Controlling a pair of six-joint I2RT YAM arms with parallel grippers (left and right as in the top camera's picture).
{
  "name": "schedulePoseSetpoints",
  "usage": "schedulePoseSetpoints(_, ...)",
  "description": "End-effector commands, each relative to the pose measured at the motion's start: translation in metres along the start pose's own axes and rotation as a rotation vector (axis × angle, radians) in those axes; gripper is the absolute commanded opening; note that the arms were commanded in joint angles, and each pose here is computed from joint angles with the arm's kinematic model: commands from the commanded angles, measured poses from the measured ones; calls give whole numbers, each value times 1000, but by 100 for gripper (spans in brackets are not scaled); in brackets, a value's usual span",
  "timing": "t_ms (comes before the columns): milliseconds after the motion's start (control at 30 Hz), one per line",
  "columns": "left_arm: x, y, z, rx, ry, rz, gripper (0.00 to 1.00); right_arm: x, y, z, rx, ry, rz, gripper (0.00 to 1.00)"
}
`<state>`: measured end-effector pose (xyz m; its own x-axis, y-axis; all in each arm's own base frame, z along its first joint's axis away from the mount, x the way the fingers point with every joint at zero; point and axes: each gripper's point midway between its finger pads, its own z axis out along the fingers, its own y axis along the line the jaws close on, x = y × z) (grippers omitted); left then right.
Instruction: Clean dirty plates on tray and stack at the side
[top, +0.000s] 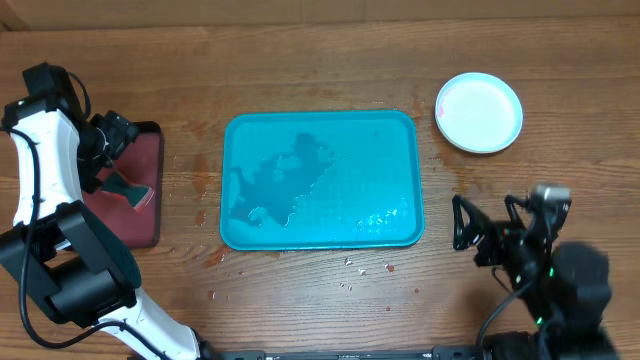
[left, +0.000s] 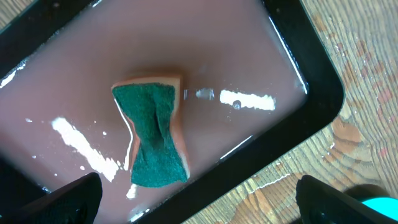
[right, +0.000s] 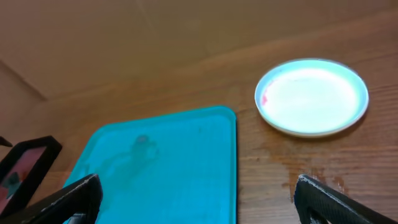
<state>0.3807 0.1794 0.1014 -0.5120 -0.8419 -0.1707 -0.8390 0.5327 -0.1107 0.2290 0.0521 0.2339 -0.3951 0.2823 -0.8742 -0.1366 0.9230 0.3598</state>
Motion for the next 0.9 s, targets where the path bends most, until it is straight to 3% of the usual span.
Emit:
schedulePoseSetpoints(0, -4, -4, -6, 11, -15, 5, 100, 9, -8, -2, 1, -70, -15, 100)
schedulePoseSetpoints(667, -4, -4, -6, 11, -15, 5, 100, 36, -40, 26, -11, -363, -41, 100)
schedulePoseSetpoints(867, -4, -4, -6, 11, -15, 5, 100, 32, -56, 24, 67, -389, -27, 100)
